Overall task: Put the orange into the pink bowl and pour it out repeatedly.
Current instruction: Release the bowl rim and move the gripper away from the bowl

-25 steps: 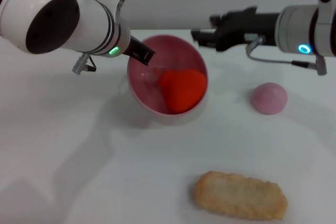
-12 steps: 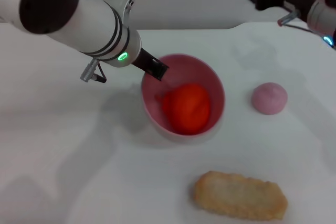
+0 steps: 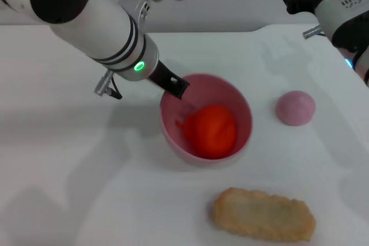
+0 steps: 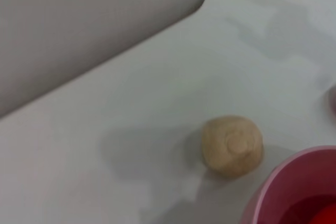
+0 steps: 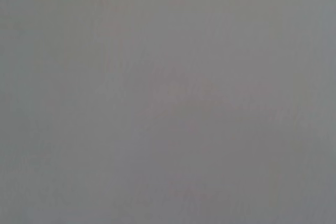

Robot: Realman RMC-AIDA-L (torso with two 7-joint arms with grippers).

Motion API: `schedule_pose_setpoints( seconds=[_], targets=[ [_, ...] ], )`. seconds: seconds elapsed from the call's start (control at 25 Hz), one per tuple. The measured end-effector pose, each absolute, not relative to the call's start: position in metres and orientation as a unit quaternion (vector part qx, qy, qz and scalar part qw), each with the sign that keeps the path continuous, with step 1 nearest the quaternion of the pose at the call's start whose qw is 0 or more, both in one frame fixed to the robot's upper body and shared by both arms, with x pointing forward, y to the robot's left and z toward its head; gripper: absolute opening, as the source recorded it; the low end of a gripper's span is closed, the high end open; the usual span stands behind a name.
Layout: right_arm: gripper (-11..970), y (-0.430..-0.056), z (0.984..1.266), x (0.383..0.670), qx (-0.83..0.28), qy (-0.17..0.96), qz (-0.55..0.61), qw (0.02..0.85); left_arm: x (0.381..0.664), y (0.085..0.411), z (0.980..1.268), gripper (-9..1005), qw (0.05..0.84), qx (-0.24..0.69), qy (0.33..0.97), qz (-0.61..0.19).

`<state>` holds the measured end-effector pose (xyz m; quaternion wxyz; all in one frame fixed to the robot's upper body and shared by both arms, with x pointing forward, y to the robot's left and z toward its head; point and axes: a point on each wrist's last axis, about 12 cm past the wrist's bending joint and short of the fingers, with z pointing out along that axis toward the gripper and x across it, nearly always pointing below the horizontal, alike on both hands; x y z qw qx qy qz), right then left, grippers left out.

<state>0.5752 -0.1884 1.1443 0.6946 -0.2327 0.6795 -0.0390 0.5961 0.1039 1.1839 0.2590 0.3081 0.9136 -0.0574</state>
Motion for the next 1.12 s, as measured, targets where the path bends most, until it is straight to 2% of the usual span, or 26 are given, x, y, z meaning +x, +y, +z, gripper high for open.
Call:
schedule_pose_setpoints(
  seconds=[0.28,1.12],
  targets=[
    [534,-0.185,1.135,0.573,-0.236,0.689,-0.030,0.685,0.603,0.112,1.161,47,0.238,0.282,0.926,-0.076],
    [533,-0.186,1.134,0.576,-0.205,0.704,-0.004,0.680,0.606,0.121,1.145,50,0.229,0.268,0.932,-0.082]
  ],
)
